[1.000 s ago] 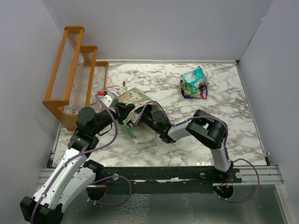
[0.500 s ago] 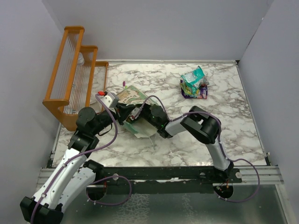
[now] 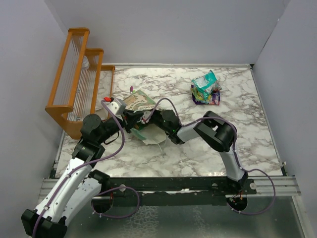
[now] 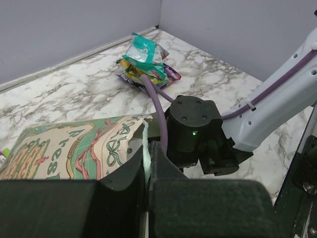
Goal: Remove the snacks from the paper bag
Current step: Take out the snack from the paper bag, then place the snack at the center of the board.
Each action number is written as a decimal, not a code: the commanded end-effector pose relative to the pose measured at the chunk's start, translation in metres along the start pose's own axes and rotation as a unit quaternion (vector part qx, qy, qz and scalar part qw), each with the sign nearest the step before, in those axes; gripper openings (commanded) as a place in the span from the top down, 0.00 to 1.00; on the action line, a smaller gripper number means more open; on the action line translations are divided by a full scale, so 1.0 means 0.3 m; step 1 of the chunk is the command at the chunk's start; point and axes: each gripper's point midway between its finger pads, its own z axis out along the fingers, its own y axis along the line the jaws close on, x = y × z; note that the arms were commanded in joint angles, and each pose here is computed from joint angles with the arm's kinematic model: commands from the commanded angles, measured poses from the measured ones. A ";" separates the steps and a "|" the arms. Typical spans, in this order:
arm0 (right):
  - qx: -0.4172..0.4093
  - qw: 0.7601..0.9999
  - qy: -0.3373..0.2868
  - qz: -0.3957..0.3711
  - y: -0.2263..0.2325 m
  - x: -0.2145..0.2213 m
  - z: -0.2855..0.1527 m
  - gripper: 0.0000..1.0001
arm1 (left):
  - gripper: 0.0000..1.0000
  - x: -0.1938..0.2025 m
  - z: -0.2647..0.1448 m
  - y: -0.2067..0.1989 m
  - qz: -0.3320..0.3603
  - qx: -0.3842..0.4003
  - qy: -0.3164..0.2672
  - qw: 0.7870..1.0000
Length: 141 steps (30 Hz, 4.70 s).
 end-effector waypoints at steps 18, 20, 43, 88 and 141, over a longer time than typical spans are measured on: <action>-0.031 0.998 -0.029 0.055 0.024 -0.157 -0.201 0.99 | 1.00 -0.022 0.015 0.021 -0.003 -0.011 -0.013 1.000; -0.026 0.998 -0.031 0.056 0.017 -0.176 -0.211 0.99 | 1.00 -0.023 0.015 0.029 -0.006 -0.019 -0.013 1.000; -0.064 0.985 -0.042 0.152 -0.002 -0.371 -0.342 0.99 | 1.00 -0.153 0.032 0.065 -0.053 -0.062 -0.067 0.994; 0.085 0.993 0.063 -0.048 -0.032 -0.030 -0.185 0.79 | 1.00 -0.068 -0.005 0.068 -0.027 -0.066 -0.046 0.996; 0.370 0.898 0.003 0.239 -0.704 -0.446 -0.922 0.99 | 1.00 -0.054 -0.018 0.146 -0.036 -0.132 -0.035 0.990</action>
